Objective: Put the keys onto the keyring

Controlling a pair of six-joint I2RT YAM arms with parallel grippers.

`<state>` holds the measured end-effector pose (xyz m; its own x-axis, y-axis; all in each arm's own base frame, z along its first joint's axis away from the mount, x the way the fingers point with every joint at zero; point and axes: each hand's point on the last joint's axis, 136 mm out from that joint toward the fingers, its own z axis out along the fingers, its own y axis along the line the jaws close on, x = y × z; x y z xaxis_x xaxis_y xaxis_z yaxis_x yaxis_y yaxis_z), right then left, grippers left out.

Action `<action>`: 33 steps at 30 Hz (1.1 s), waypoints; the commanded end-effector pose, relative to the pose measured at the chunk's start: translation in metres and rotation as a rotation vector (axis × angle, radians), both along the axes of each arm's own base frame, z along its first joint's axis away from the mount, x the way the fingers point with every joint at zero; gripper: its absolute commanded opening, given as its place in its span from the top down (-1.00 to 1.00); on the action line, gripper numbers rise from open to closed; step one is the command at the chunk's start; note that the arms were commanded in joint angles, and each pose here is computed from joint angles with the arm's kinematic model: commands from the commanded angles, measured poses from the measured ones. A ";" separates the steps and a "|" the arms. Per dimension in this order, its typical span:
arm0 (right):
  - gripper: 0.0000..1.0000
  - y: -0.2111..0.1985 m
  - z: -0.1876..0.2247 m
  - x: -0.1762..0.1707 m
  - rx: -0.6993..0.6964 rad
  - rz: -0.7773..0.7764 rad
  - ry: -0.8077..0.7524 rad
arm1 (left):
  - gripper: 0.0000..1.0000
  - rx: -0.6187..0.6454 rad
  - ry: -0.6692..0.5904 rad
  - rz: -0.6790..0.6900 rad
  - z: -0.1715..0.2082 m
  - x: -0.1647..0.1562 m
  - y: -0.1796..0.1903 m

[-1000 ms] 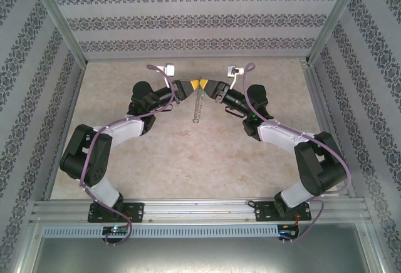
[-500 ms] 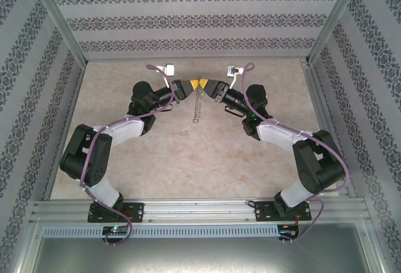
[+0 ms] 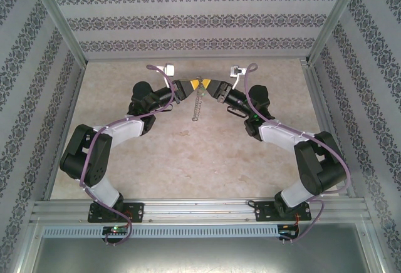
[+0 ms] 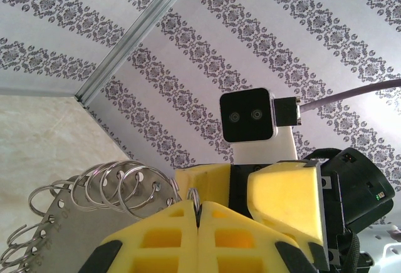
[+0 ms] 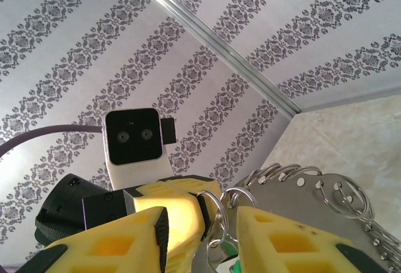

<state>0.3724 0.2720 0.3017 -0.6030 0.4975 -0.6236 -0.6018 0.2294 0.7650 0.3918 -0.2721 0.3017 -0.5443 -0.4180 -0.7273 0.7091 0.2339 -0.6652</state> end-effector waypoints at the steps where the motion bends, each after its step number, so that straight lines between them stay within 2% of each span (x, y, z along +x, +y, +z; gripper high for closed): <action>1: 0.30 0.005 0.015 -0.004 0.020 0.029 -0.048 | 1.00 -0.039 -0.116 -0.024 0.027 -0.015 -0.002; 18: 0.34 0.024 0.016 -0.006 0.020 0.087 -0.047 | 1.00 -0.039 -0.117 -0.025 0.027 -0.014 -0.002; 31: 1.00 0.019 0.013 -0.004 0.011 0.079 -0.048 | 1.00 -0.037 -0.110 -0.027 0.025 -0.013 -0.003; 33: 1.00 0.017 0.012 -0.002 0.006 0.077 -0.044 | 0.97 -0.032 -0.106 -0.030 0.025 -0.013 -0.003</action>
